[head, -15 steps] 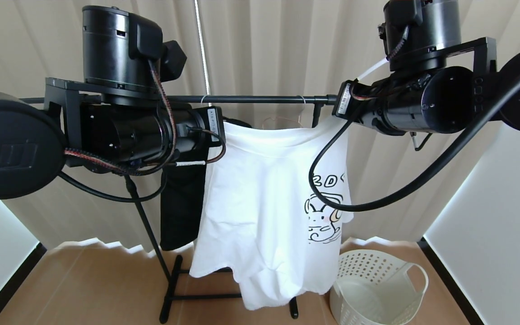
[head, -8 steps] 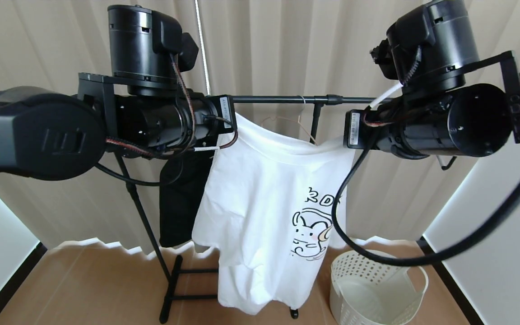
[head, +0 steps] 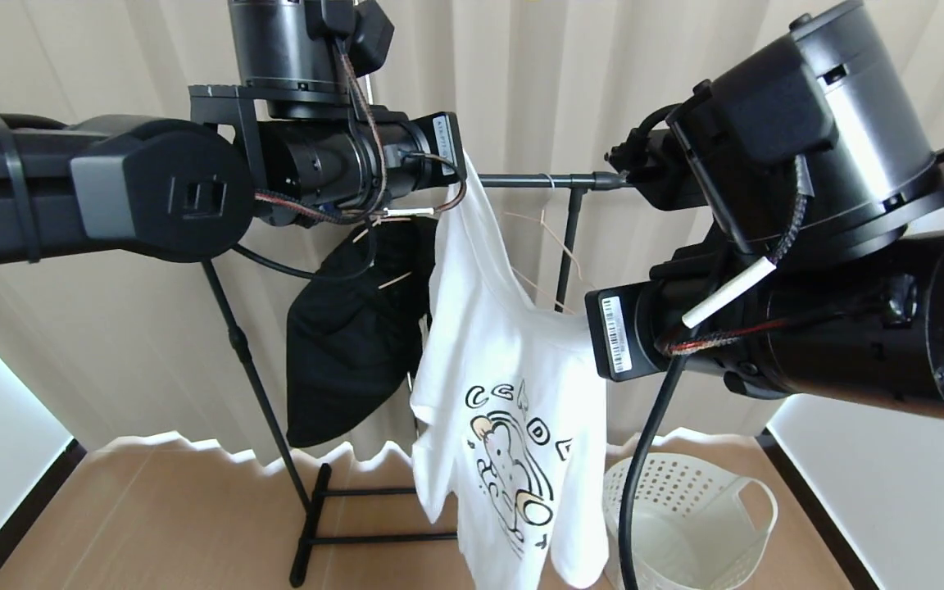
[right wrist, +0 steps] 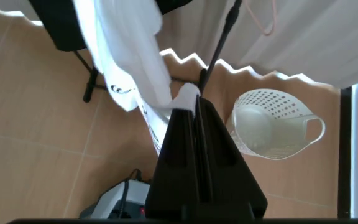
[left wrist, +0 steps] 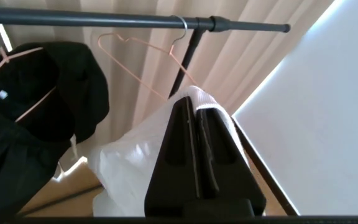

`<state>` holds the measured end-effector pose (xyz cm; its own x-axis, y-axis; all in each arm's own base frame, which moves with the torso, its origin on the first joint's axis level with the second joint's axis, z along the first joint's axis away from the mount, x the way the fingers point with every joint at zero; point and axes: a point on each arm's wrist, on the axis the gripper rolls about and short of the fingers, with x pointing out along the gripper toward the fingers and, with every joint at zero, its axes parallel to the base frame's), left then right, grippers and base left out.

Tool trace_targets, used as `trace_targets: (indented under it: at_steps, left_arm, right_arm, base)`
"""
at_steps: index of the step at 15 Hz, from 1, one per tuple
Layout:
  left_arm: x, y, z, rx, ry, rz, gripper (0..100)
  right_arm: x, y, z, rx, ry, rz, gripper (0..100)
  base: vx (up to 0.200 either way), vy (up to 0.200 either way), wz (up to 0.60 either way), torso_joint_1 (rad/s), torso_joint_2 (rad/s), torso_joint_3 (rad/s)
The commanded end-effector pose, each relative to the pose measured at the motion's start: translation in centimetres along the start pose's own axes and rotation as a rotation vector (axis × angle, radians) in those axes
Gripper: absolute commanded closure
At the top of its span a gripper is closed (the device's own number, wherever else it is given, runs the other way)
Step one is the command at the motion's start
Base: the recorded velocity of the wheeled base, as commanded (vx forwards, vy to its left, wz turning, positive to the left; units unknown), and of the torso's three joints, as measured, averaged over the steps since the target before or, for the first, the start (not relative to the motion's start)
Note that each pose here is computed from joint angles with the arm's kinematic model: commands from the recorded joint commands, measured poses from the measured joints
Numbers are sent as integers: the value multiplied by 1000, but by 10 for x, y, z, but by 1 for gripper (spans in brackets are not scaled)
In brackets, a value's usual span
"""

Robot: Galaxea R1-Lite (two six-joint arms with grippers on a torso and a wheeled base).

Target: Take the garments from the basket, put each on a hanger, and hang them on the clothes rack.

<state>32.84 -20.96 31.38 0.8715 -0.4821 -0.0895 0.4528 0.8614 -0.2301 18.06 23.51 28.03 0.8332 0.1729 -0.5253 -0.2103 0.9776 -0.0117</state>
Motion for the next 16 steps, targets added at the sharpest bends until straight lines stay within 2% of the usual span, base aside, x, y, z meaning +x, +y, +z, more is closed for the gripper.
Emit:
trace_targets:
  at_steps: [1,4,6,8,10,13,15,16]
  left_arm:
    - [11,-3,0,-1,-12,-13,100]
    - [13,-12,1,0,-20,-40,100]
    - [12,-18,0,2,-5,-111,100]
    - [10,-21,1,1,-2,-156,100]
    - [10,-27,0,0,2,-171,100]
    - [8,-31,0,1,1,-182,100]
    - [9,-30,0,1,2,-179,100]
    - [8,-29,1,-1,1,-174,100]
  right_arm:
    - [-6,12,-5,-8,1,42,100]
    - [-6,35,-15,-1,18,91,100]
    - [-8,54,-21,12,17,148,100]
    - [-8,75,-28,58,31,220,100]
    - [-8,88,-26,126,39,265,100]
    - [-9,93,-20,192,40,298,100]
    - [-7,90,-20,188,43,283,100]
    - [-3,84,-21,163,50,257,100]
  base:
    - [0,0,0,0,0,0]
    - [0,0,0,0,0,0]
    - [0,0,0,0,0,0]
    - [0,0,0,0,0,0]
    - [0,0,0,0,0,0]
    - [0,0,0,0,0,0]
    - [0,0,0,0,0,0]
    - [0,0,0,0,0,0]
